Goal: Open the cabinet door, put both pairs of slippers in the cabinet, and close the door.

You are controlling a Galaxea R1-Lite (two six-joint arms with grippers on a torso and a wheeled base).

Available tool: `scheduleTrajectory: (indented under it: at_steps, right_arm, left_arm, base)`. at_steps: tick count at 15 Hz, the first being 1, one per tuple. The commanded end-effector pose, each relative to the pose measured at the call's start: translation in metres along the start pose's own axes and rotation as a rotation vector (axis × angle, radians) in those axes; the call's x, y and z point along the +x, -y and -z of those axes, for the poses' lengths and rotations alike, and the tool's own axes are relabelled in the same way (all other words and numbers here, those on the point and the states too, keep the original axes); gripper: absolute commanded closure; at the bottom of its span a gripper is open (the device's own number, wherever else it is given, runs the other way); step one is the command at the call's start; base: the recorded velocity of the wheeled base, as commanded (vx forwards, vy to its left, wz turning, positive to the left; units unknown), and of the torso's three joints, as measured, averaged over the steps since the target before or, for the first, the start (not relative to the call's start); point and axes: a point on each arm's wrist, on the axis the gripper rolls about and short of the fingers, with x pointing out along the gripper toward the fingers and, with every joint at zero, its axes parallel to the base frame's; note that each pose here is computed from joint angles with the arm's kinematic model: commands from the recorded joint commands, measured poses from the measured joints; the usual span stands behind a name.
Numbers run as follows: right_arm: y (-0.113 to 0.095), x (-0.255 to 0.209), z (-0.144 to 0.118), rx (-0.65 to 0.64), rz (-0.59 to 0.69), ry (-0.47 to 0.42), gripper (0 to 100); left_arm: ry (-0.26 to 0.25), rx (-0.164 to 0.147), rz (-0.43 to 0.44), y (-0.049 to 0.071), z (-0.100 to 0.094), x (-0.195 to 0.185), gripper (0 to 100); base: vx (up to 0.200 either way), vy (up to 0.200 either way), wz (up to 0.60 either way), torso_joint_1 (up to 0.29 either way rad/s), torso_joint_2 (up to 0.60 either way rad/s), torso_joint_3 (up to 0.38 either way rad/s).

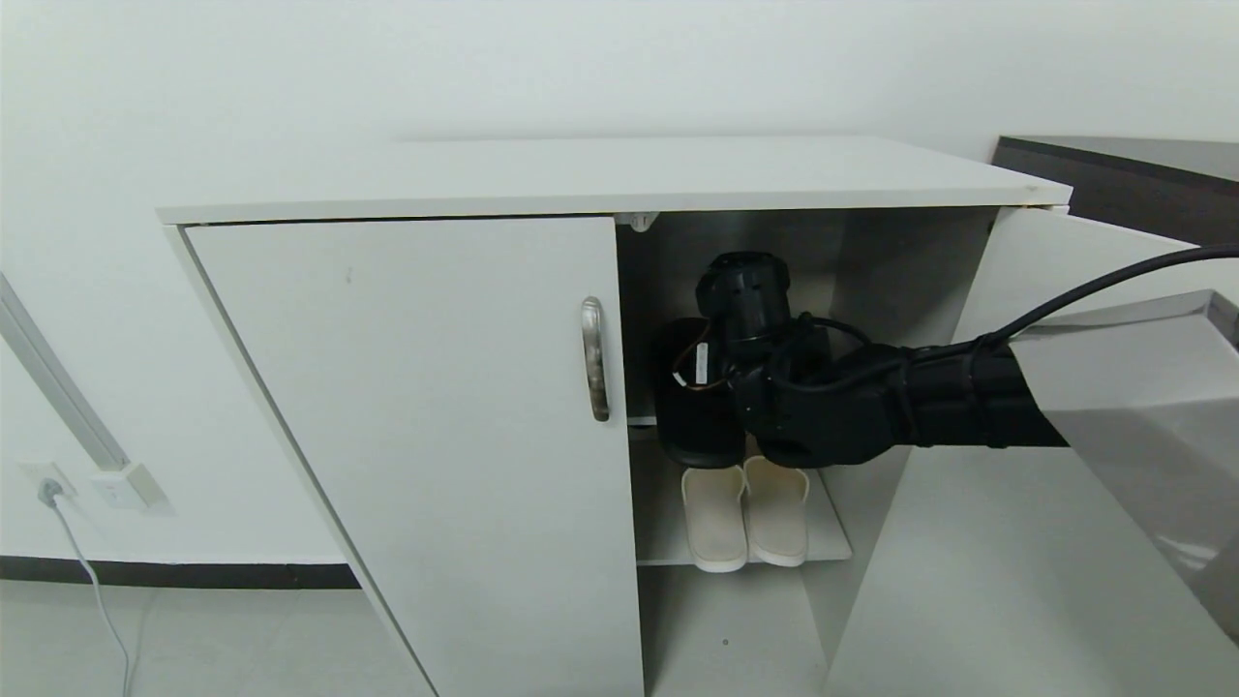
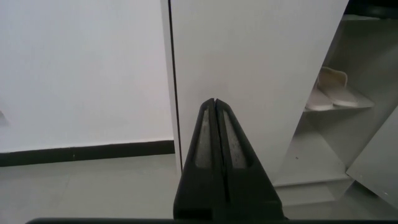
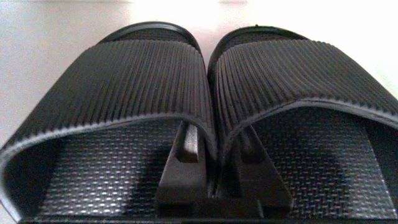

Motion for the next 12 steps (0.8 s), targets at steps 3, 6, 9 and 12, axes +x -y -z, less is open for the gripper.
scheduleTrajectory:
  at_steps: [3,6,9,12]
  right_arm:
    - [0.0010,0.0122,-0.0006,0.013,0.015,0.011,100]
    - [0.0076,0.0171,-0.0003,0.007,0.033,0.003,100]
    - [0.0097,0.0173,0.0015,-0.002,0.040,-0.014,100]
    - [0.0082,0.0157,0.0019,-0.005,0.036,-0.016,0]
  left_arm:
    - [-0.001,0.000,-0.002,0.0000,0.0000,0.0001,100]
    - [-0.001,0.000,0.000,0.0000,0.0000,0.0001,100]
    - [-0.001,0.000,0.000,0.0000,0.0000,0.0001,100]
    - [-0.001,0.000,-0.002,0.0000,0.0000,0.0001,100]
  base:
    - [0.000,0.000,0.00,0.000,0.00,0.000]
    - [0.000,0.000,0.00,0.000,0.00,0.000]
    - [0.000,0.000,0.00,0.000,0.00,0.000]
    - [0.000,0.000,0.00,0.000,0.00,0.000]
